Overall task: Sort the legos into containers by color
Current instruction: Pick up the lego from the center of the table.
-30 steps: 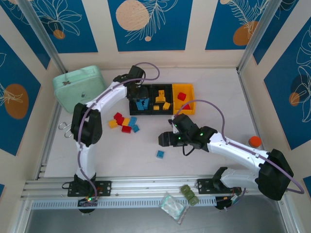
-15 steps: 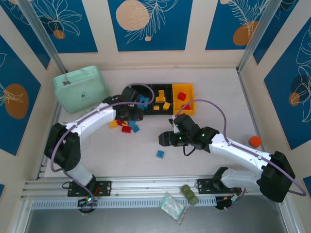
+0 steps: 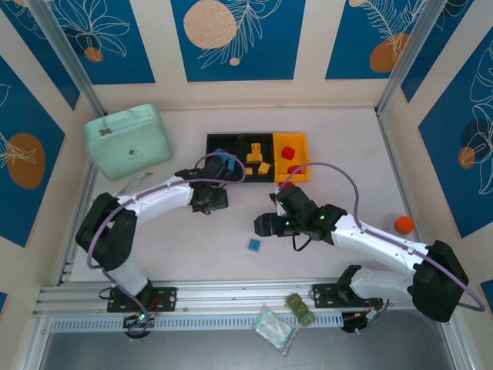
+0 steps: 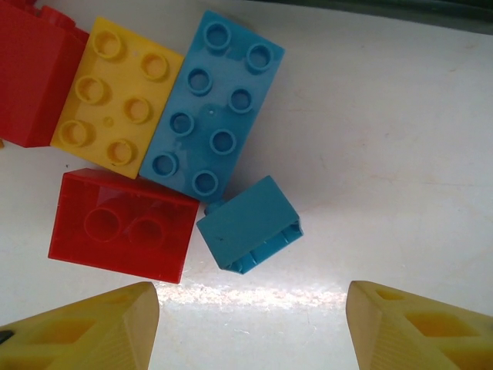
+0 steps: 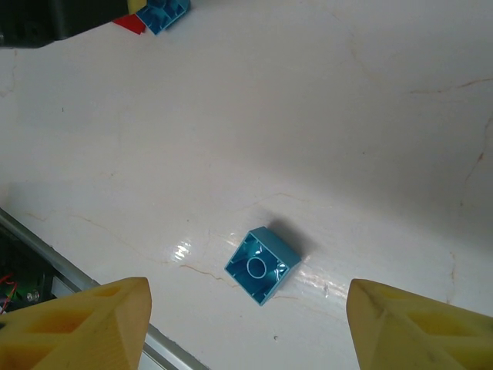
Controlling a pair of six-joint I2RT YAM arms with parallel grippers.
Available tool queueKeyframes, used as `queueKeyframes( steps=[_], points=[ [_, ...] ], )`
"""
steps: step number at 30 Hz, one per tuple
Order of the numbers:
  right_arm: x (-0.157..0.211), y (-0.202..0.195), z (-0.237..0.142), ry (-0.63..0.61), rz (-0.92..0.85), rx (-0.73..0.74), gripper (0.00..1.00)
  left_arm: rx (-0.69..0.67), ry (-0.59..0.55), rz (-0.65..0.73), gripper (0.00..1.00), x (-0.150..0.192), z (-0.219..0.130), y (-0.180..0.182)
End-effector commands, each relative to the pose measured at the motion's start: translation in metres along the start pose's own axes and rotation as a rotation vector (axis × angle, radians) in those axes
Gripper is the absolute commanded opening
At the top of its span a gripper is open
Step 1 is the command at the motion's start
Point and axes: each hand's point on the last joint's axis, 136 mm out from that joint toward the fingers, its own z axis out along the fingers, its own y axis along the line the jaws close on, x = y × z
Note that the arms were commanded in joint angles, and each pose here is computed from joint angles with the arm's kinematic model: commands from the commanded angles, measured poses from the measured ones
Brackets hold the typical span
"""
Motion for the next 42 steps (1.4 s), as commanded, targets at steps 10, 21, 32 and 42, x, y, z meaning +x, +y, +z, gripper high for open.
queueKeyframes(
  steps=[10, 21, 32, 42],
  points=[
    [-0.001, -0.006, -0.005, -0.028, 0.026, 0.004, 0.68, -0.034, -0.007, -0.013, 0.6, -0.008, 0.019, -0.011],
    [0.001, -0.01, -0.002, -0.022, 0.04, 0.004, 0.68, -0.05, 0.005, 0.014, 0.48, -0.01, 0.029, -0.019],
    [0.004, -0.012, -0.002, -0.019, 0.048, 0.004, 0.68, -0.102, -0.001, 0.07, 0.33, -0.019, 0.038, -0.021],
    [0.003, -0.005, -0.004, -0.025, 0.036, -0.035, 0.68, -0.061, -0.037, 0.124, 0.19, -0.021, 0.009, -0.023]
  ],
)
